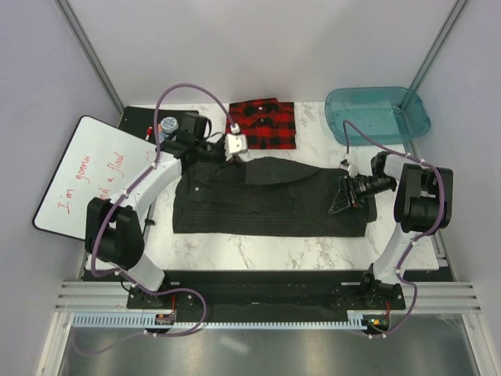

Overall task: Fold and stack the long sleeve shirts
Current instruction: Fold the shirt

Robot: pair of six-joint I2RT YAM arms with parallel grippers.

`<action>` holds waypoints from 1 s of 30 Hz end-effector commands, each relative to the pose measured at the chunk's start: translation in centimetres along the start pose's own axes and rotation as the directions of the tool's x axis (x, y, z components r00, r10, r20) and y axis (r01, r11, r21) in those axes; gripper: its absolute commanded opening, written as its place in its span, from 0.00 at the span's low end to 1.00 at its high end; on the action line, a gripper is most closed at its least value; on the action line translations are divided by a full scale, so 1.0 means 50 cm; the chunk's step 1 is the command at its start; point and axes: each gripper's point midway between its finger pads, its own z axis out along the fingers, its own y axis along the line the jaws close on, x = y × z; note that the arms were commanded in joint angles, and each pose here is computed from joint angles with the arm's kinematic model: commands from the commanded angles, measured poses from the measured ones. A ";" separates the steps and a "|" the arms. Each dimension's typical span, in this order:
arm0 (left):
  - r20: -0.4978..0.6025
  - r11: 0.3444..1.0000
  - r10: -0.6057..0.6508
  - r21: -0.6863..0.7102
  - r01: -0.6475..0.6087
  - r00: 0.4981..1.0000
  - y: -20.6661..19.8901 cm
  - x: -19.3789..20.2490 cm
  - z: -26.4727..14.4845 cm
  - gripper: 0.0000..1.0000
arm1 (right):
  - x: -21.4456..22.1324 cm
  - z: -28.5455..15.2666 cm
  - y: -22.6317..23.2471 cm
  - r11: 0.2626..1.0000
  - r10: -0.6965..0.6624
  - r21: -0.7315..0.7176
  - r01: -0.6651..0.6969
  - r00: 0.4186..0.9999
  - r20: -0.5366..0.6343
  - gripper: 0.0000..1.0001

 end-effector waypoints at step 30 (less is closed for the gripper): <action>-0.135 0.940 0.304 0.203 -0.274 0.943 -0.063 0.255 -0.131 0.02 | -0.001 -0.043 -0.084 0.953 0.006 0.304 0.003 1.000 -0.031 0.19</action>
